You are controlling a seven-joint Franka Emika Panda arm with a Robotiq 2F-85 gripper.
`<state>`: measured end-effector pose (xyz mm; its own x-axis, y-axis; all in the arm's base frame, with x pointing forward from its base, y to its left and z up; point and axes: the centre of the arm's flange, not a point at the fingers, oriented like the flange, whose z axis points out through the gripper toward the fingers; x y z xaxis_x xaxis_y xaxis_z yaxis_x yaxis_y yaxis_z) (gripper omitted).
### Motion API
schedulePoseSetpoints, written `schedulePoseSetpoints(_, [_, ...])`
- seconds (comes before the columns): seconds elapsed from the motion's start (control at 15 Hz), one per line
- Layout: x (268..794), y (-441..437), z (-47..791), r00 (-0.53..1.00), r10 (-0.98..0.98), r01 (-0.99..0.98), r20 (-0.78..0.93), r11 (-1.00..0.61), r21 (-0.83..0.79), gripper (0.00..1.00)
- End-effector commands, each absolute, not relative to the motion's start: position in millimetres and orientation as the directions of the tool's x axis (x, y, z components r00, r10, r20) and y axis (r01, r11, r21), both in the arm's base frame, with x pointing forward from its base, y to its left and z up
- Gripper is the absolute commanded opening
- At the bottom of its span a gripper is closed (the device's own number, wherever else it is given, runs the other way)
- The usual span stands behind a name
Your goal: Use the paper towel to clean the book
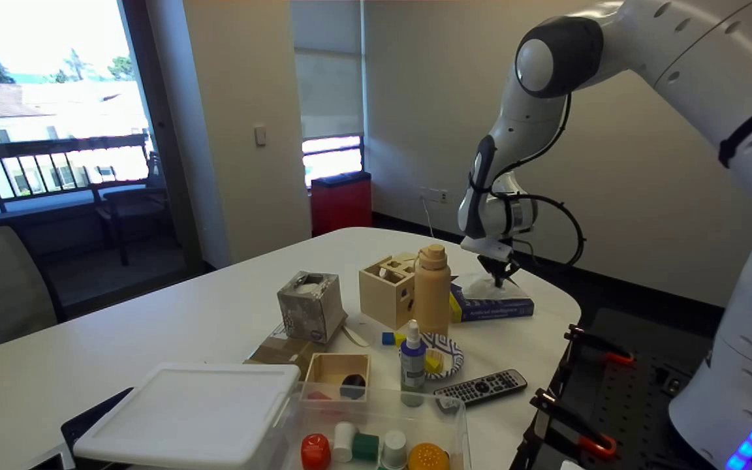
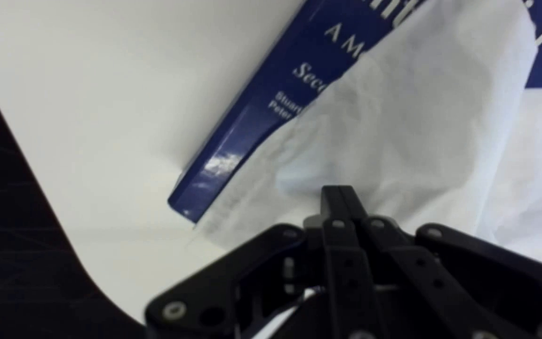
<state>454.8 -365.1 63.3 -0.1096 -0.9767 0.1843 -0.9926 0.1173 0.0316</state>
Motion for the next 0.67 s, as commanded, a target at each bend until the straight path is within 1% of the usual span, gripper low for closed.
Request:
schedulePoseSetpoints(0.0, [422, -372, 101, -0.143, -0.965, -0.987, 0.221, 0.156, 0.046, 0.00])
schedulePoseSetpoints(0.13, [407, -374, 122, -0.156, -0.959, -0.986, 0.238, 0.164, 0.016, 0.00])
schedulePoseSetpoints(0.27, [395, -363, 155, -0.155, -0.954, -0.988, 0.257, 0.146, -0.052, 0.00])
schedulePoseSetpoints(0.6, [384, -312, 222, -0.080, -0.920, -0.970, 0.384, -0.016, -0.241, 0.00])
